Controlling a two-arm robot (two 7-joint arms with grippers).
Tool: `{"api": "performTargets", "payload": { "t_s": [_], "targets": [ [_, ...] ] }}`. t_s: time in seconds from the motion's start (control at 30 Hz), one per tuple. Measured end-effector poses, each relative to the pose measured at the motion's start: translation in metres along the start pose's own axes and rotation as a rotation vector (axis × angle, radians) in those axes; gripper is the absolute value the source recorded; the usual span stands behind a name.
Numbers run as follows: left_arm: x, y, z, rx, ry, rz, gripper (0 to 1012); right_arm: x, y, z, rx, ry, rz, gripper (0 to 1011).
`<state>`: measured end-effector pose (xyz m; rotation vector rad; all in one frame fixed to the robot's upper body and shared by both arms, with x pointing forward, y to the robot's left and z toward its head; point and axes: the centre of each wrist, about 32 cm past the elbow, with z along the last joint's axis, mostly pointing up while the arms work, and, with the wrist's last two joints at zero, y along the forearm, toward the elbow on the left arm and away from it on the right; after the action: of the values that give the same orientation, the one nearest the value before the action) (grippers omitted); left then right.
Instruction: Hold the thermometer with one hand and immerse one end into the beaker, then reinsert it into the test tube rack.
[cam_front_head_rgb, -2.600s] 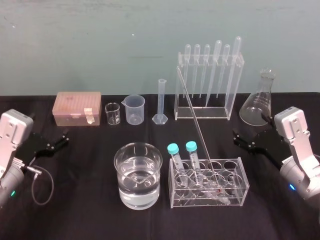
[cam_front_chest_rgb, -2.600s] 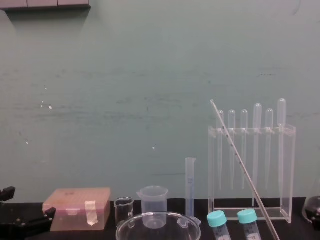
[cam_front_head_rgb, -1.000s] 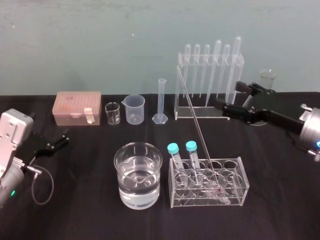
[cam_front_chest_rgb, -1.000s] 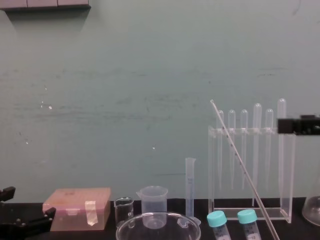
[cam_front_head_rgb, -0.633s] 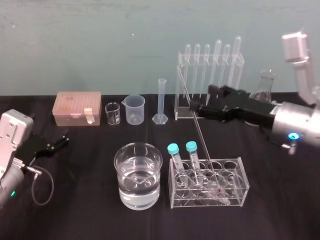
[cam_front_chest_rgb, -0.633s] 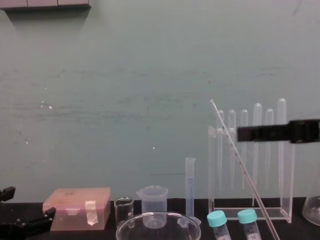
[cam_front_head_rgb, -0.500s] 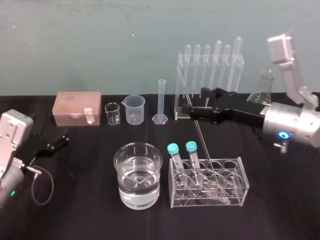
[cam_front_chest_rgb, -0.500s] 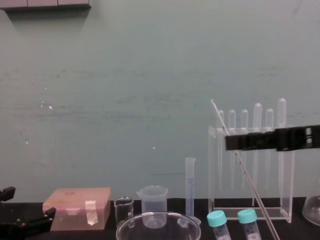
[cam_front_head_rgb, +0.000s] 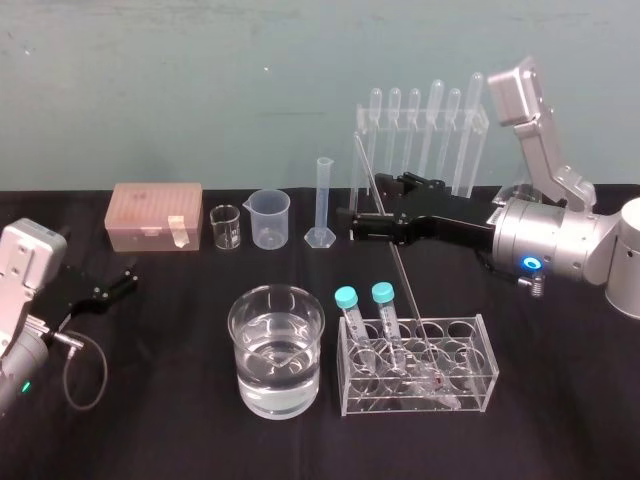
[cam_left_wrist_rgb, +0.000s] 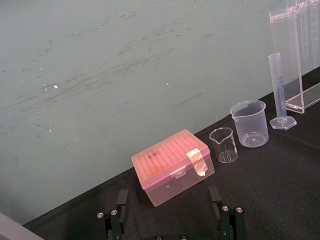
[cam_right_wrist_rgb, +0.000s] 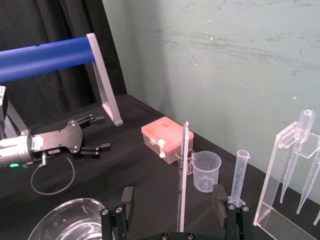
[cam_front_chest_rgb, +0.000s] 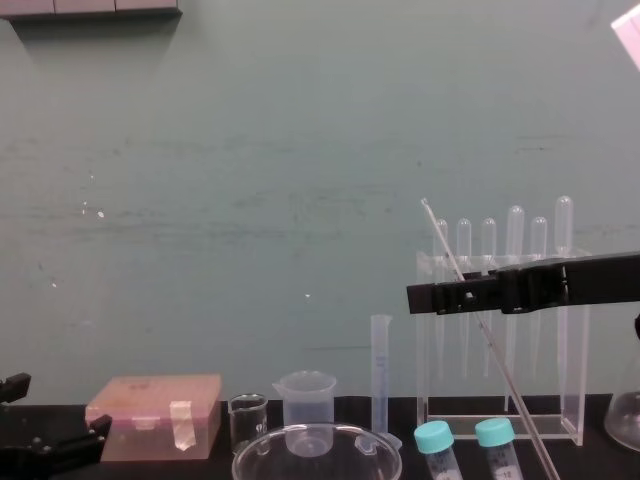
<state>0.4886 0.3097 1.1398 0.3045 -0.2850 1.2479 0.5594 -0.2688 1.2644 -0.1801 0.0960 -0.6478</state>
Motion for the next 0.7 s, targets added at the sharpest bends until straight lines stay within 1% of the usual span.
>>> {"api": "performTargets", "payload": {
  "t_s": [0.4,0.53,0.6,0.63,0.67,0.7],
  "targets": [
    [0.0000,0.0000,0.0000,0.000,0.000,0.000,1008,0.0001,0.0002,-0.0001,0.001,-0.001,-0.002,989],
    [0.0000,0.0000,0.0000,0.000,0.000,0.000,1008,0.0001,0.0000,-0.0001,0.001,-0.001,-0.002,915],
    [0.0000,0.0000,0.0000,0.000,0.000,0.000,1008,0.0002,0.0000,-0.0001,0.002,-0.001,-0.002,836],
    [0.0000,0.0000,0.0000,0.000,0.000,0.000,1008,0.0002,-0.0001,0.0000,0.002,-0.001,-0.002,836],
    [0.0000,0.0000,0.0000,0.000,0.000,0.000,1008,0.0002,-0.0001,0.0000,0.002,-0.001,-0.002,799],
    [0.0000,0.0000,0.0000,0.000,0.000,0.000,1008,0.0002,-0.0001,0.0000,0.002,0.000,-0.001,786]
  ]
}}
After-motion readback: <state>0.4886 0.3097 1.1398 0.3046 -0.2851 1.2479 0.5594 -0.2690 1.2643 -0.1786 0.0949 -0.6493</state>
